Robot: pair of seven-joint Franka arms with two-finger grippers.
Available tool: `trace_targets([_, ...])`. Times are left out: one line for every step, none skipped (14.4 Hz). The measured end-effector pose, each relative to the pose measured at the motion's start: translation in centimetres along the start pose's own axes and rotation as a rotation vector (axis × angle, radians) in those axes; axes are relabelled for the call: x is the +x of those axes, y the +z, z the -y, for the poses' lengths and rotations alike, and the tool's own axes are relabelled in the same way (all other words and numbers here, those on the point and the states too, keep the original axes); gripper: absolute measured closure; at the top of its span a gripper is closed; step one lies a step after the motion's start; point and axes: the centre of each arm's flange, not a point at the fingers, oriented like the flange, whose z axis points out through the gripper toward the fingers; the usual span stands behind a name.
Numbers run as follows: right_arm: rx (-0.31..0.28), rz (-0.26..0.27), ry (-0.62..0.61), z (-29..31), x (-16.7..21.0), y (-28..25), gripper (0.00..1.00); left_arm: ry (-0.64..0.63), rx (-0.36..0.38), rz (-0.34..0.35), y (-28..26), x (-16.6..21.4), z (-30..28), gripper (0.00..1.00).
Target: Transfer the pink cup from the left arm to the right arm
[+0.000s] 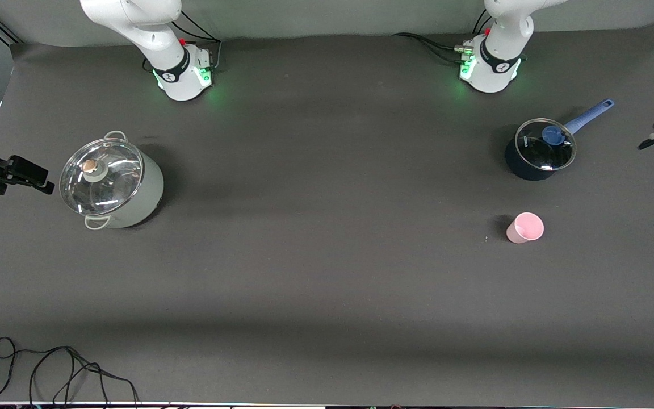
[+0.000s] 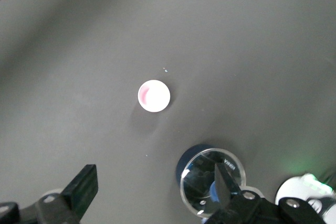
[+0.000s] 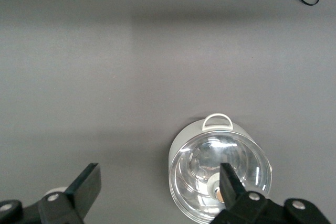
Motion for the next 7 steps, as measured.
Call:
trace_targets([0.000, -0.001, 0.001, 0.0, 0.0, 0.0, 0.00, 0.062, -0.017, -0.049, 0.0, -2.2, 1.0, 0.01])
trace_targets([0.000, -0.002, 0.002, -0.1, 0.0, -0.1, 0.00, 0.112, -0.037, -0.100, 0.3, -4.5, 2.1, 0.01])
trace_targets([0.000, -0.003, 0.002, -0.1, -0.1, -0.2, 0.00, 0.153, -0.064, -0.156, 1.1, -7.0, 3.3, 0.01])
trace_targets([0.000, -0.004, 0.001, -0.1, -0.1, -0.2, 0.00, 0.191, -0.094, -0.218, 2.2, -10.0, 4.7, 0.01])
trace_targets([0.000, -0.005, 0.001, -0.1, -0.1, -0.3, 0.00, 0.232, -0.124, -0.284, 3.9, -13.1, 6.3, 0.02])
trace_targets([0.000, -0.006, 0.001, -0.1, -0.1, -0.3, 0.00, 0.267, -0.151, -0.345, 5.7, -15.7, 7.8, 0.01])
trace_targets([0.000, -0.008, 0.000, 0.0, -0.2, -0.5, 0.00, 0.299, -0.184, -0.412, 7.8, -18.0, 9.4, 0.01])
